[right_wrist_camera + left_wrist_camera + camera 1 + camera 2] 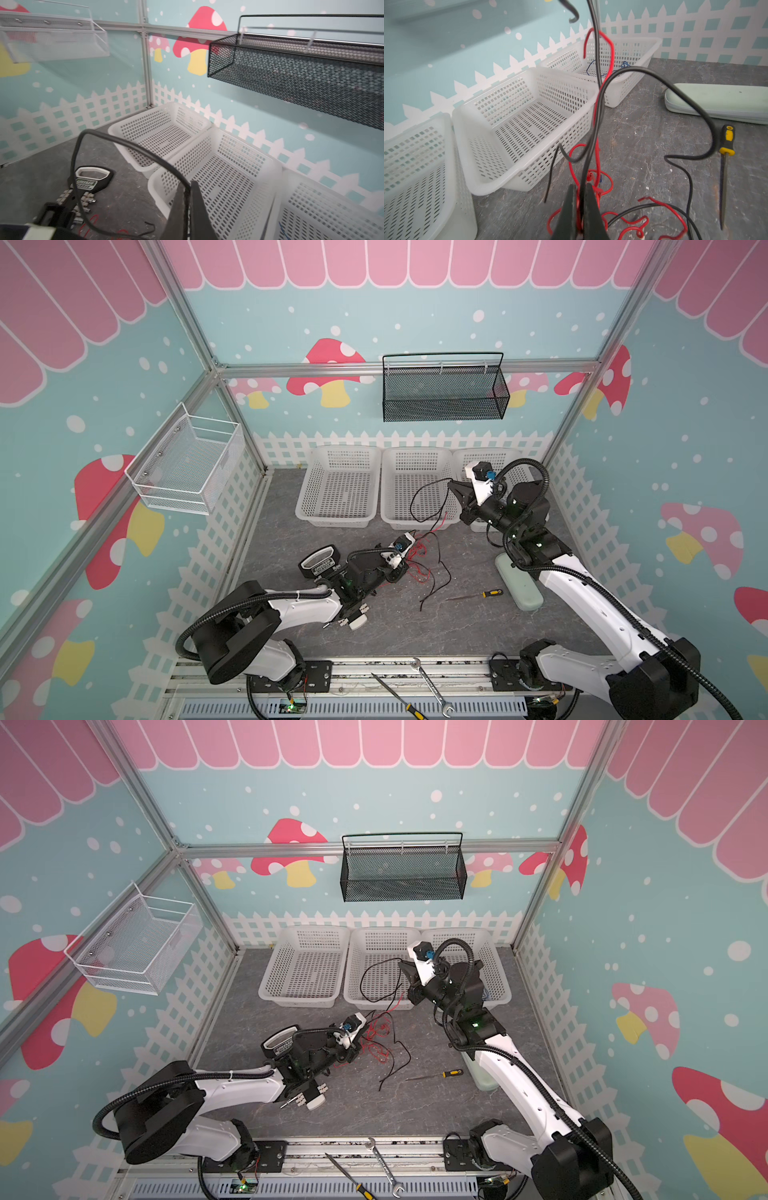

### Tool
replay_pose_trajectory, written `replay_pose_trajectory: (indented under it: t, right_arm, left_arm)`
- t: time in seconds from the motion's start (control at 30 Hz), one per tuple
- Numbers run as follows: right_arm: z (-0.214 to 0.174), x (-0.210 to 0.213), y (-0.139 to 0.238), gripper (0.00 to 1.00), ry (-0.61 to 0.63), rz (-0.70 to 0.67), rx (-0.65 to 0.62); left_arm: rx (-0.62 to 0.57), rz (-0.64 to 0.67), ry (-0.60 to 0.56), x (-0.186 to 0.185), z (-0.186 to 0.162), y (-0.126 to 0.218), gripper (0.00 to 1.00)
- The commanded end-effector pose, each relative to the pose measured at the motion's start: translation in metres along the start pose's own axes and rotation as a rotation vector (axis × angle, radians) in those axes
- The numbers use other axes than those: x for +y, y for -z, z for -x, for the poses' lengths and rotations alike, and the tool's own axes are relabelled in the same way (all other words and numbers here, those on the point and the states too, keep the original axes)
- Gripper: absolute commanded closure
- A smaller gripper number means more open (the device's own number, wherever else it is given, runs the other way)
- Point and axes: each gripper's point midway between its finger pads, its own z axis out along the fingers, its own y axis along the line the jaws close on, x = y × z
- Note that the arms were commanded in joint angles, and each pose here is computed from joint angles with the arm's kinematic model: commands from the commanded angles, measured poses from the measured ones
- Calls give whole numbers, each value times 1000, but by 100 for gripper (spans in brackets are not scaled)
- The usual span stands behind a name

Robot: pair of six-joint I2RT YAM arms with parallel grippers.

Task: Untangle the cables

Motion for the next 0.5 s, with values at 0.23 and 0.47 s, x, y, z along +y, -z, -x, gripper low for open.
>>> replay_pose_trajectory:
  t: [0.23,0.47]
  right_arm:
    - [-14,-65,22,100,48,-401,113]
    - [-18,-92,44,100,60,-535,156]
  left_arm:
    - [14,89,30,22,-6,31,100]
    - [13,136,60,37,-11,48,100]
